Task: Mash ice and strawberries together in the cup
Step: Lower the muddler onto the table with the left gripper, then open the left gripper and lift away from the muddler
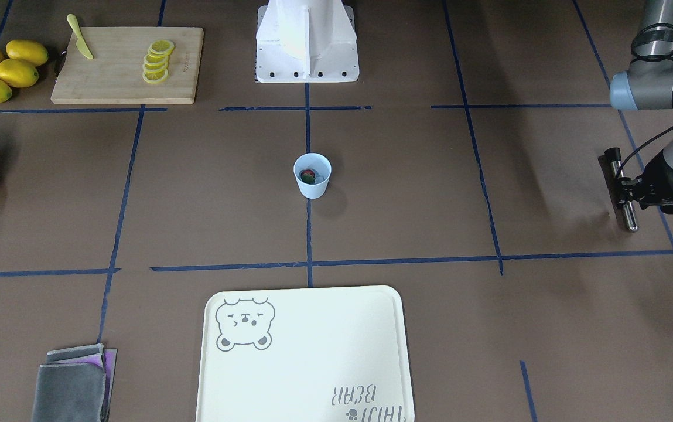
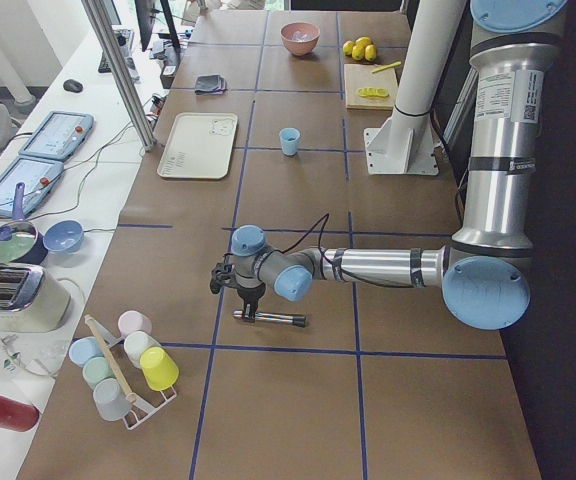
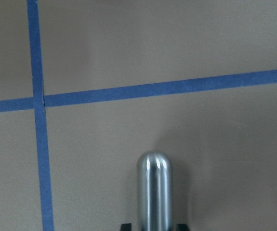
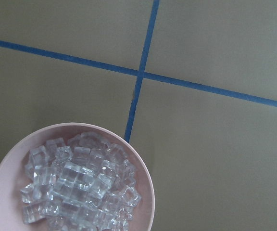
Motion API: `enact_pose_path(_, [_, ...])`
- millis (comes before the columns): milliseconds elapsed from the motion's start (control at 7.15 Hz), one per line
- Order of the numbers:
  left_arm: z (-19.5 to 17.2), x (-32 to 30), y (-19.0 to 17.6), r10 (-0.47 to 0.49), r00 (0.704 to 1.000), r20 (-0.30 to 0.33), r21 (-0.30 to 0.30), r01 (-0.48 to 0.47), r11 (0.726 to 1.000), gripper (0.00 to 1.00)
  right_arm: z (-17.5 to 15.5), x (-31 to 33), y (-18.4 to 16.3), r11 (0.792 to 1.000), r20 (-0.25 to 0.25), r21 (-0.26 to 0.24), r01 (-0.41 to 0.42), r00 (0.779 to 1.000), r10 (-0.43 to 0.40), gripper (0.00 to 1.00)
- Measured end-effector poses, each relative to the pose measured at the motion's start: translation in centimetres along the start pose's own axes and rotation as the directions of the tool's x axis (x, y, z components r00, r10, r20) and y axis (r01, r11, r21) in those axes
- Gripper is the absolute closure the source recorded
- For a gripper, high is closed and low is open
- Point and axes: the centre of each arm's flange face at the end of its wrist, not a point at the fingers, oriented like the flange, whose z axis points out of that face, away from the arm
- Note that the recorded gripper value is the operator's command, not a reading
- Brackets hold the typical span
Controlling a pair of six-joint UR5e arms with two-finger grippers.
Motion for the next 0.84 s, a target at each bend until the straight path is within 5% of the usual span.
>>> enact_pose_path(560, [-9.3, -8.4, -1.7, 0.076, 0.994, -0.075, -0.017, -0.078, 0.997, 0.0, 0.0, -0.1, -0.1, 1.0, 0.005, 0.0, 0.001, 1.0, -0.001, 0.0])
enact_pose_path(839, [-16.3, -12.9, -0.4, 0.035, 0.997, -0.076, -0.083, -0.041, 0.996, 0.0, 0.0, -0.1, -0.1, 1.0, 0.006, 0.001, 0.001, 1.0, -0.001, 0.0])
